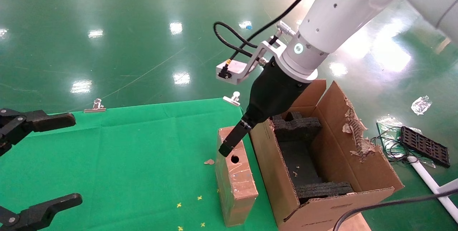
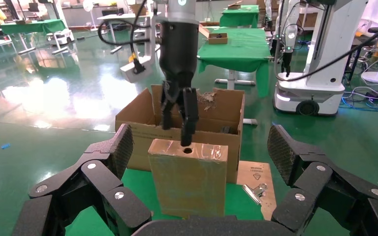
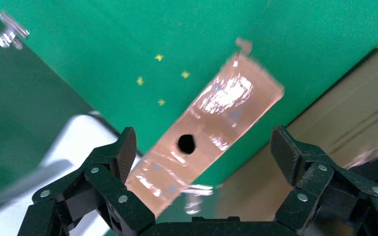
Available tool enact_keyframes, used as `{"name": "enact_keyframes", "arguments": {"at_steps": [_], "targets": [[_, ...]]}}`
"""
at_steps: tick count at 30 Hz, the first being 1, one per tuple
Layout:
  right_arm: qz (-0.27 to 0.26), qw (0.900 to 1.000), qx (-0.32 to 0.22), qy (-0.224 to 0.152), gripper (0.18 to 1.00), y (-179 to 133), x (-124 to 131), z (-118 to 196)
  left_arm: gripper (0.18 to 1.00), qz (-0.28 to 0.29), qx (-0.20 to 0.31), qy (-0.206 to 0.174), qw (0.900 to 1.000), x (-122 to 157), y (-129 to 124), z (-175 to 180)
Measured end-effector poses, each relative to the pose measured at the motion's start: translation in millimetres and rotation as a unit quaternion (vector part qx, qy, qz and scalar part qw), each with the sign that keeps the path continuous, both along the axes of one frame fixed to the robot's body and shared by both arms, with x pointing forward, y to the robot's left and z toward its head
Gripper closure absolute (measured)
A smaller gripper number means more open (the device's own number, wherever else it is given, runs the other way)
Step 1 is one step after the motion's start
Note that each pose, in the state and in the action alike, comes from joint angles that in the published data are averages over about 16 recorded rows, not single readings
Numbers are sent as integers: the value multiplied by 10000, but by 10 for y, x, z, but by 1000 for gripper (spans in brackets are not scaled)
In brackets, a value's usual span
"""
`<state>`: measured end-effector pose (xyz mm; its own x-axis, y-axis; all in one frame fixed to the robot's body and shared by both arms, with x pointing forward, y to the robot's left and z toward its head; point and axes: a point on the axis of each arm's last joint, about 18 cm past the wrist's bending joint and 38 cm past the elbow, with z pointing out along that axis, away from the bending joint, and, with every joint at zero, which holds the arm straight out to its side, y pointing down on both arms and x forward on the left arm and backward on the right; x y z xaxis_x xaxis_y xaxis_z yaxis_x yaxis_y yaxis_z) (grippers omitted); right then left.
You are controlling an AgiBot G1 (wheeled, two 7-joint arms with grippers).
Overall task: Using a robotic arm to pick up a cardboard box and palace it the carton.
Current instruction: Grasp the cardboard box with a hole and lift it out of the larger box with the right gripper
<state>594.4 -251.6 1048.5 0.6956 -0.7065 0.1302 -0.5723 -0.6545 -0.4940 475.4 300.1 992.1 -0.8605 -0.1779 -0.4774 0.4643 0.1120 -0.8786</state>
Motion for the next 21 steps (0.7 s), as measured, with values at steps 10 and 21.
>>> {"name": "enact_keyframes", "arguments": {"at_steps": [10,21], "targets": [[-797,9946,365,547,178,-54,120,-202,184,0,0,0,10000,0,0,0],[-905,9923,324,775,178,10,191,-371,184,0,0,0,10000,0,0,0]]}}
